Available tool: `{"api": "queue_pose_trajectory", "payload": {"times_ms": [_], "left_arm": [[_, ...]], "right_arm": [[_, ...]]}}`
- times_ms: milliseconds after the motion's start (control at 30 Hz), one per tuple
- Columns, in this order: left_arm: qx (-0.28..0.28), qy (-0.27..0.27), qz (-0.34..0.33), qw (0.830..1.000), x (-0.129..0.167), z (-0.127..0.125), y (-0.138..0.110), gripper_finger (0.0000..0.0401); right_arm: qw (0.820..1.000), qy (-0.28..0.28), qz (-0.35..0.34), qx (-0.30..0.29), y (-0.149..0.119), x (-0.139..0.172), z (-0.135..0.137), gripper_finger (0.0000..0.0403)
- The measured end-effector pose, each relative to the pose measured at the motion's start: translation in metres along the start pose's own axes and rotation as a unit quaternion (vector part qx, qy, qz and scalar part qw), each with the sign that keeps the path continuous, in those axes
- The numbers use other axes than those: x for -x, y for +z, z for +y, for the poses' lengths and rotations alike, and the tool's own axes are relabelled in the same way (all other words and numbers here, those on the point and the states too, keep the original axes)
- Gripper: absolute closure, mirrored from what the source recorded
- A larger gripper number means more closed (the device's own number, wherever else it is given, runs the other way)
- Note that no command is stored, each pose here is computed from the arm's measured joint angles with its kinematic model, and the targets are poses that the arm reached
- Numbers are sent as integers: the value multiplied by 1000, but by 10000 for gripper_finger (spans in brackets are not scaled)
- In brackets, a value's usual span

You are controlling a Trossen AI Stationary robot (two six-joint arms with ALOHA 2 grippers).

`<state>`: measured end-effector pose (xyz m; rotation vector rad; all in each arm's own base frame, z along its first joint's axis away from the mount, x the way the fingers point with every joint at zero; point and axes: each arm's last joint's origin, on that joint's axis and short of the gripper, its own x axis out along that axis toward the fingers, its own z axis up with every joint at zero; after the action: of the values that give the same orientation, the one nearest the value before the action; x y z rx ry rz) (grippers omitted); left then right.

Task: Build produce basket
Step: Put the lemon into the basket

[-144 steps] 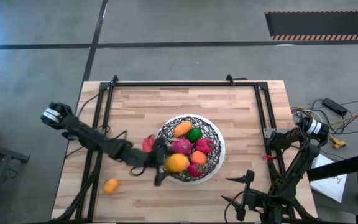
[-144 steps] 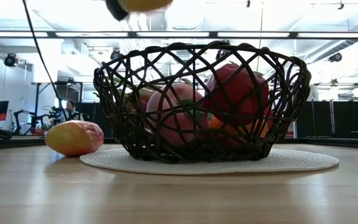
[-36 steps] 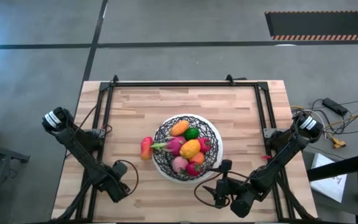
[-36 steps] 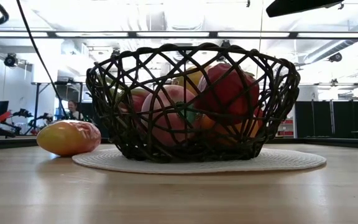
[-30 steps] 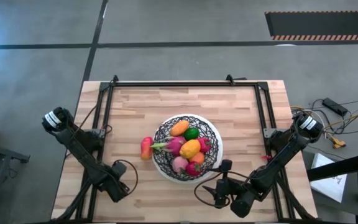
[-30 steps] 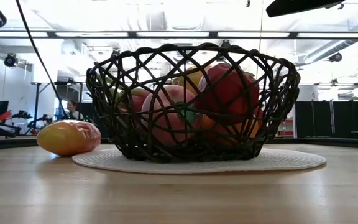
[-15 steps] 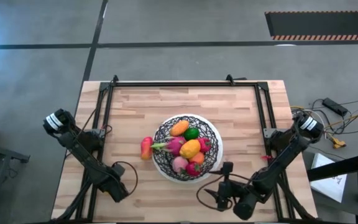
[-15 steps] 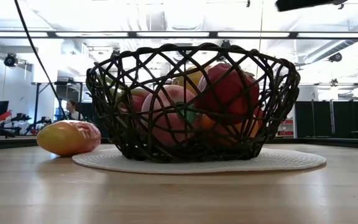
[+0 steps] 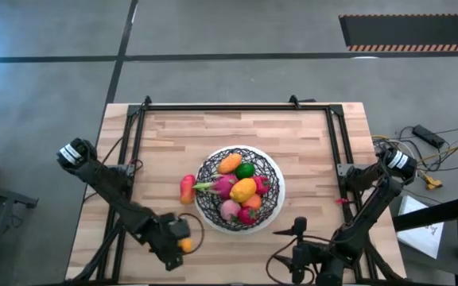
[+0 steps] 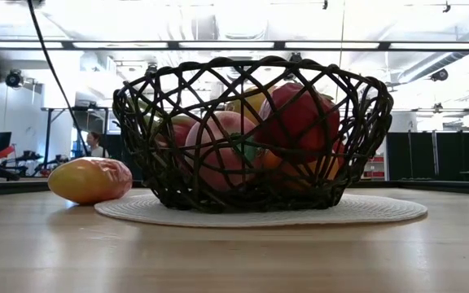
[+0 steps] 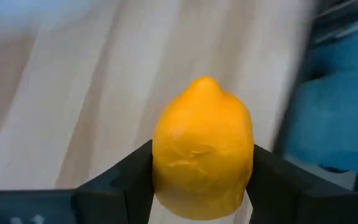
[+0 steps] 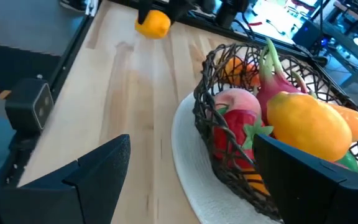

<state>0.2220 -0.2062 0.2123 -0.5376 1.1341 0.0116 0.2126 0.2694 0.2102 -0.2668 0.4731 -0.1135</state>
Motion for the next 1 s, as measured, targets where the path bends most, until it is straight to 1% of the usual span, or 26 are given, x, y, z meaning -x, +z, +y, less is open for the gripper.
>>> {"api": "queue_pose_trajectory", "payload": {"times_ms": [67, 133, 200, 233, 300, 333, 400, 500, 567, 633, 733, 833, 900, 1000], "left_arm": [[-71, -31, -51, 996, 3, -7, 17, 209], [-141, -54, -102, 983, 7, -13, 34, 208], [-205, -71, -152, 964, 10, -17, 49, 207], [-237, -70, -178, 953, 12, -17, 56, 206], [-279, -58, -234, 930, 15, -17, 69, 205], [-291, -45, -258, 920, 16, -16, 75, 205], [-293, -5, -296, 909, 18, -10, 86, 205], [-269, 68, -330, 902, 19, 1, 98, 204], [-256, 101, -340, 899, 19, 7, 103, 204], [-248, 110, -336, 902, 17, 12, 104, 203], [-222, 117, -326, 911, 11, 22, 104, 203], [-207, 146, -304, 918, 7, 32, 100, 203], [-195, 169, -301, 918, 6, 36, 98, 203], [-186, 177, -302, 918, 5, 37, 98, 203]], "right_arm": [[1000, -4, -3, -3, 0, 0, 0, 75], [1000, -10, -6, -4, 0, 0, 0, 75], [1000, -10, -6, -4, 0, 0, 0, 75], [1000, -11, -6, -4, 0, 0, 0, 75], [1000, -10, -6, -4, 0, 0, 0, 75], [1000, -10, -6, -5, 0, 0, 0, 75], [1000, -10, -6, -8, 0, 0, 0, 75], [1000, -11, -5, -14, 0, 0, -1, 75], [1000, -11, -5, -16, 0, 0, -1, 75], [1000, -11, -5, -16, 0, 0, -1, 75], [1000, -11, -5, -16, 0, 0, -1, 75], [1000, -11, -5, -19, 0, 0, -1, 75], [1000, -11, -5, -19, 0, 0, -1, 75], [1000, -11, -5, -19, 0, 0, -1, 75]]}}
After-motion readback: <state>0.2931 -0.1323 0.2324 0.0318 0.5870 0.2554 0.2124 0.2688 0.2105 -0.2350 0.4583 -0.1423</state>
